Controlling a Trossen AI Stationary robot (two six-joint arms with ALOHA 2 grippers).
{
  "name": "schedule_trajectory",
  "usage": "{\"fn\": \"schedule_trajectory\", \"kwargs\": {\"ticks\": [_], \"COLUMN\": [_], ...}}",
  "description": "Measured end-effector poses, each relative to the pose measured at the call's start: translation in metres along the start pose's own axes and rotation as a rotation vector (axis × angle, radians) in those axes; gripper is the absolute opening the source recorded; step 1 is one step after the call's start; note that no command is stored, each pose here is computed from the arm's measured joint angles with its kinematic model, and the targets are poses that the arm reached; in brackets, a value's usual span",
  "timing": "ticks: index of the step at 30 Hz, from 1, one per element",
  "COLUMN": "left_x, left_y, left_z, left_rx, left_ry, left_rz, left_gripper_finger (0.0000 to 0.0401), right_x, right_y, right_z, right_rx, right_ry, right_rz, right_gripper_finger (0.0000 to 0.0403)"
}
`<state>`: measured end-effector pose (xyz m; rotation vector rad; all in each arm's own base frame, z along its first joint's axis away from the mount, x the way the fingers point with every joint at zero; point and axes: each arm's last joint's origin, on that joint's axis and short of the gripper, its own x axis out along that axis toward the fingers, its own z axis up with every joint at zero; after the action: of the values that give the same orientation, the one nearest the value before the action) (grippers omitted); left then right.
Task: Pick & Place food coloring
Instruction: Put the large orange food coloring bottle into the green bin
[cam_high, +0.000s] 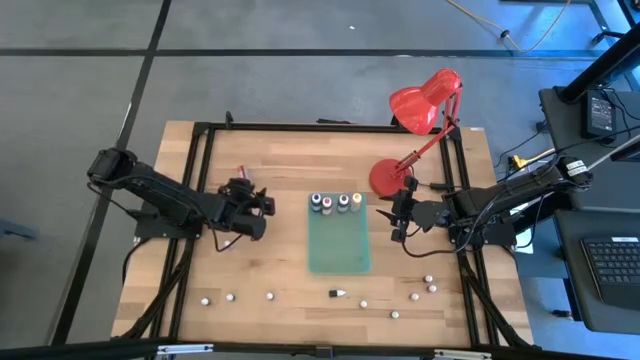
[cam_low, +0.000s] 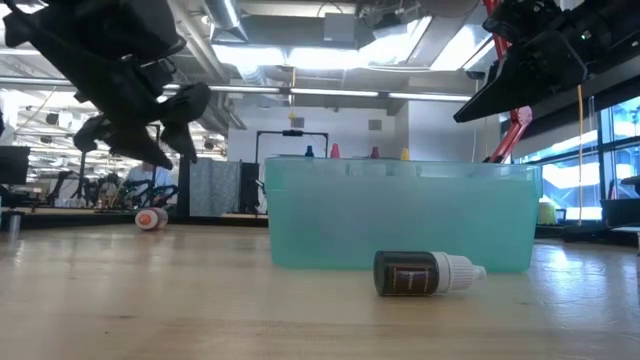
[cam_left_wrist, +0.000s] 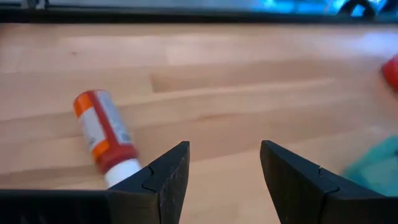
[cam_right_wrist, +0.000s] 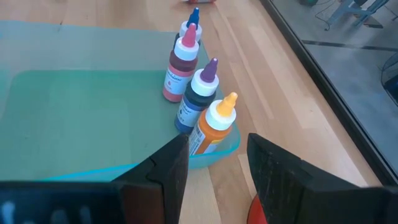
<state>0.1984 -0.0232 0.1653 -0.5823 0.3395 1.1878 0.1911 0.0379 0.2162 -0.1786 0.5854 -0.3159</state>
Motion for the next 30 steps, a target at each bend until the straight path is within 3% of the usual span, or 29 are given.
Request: {"fn": "schedule_trajectory", "kwargs": {"ticks": [10,30], "left_x": [0.006,0.04], "left_y": [0.01,0.019], "left_z": [0.001,-0.027], "left_rx": [0.012,-0.015], "left_ry": [-0.009,0.068], "left_rz": [0.096,0.338], "left_gripper_finger": [0.0192,0.0192], "right_x": [0.0,0.0], "right_y": [0.0,0.0], "right_z": [0.0,0.001], "right_rx": [0.005,0.009], "right_ry": [-0.001,-0.006], "right_rz": [0.0,0.001], "right_gripper_finger": [0.0165,0.0165]}}
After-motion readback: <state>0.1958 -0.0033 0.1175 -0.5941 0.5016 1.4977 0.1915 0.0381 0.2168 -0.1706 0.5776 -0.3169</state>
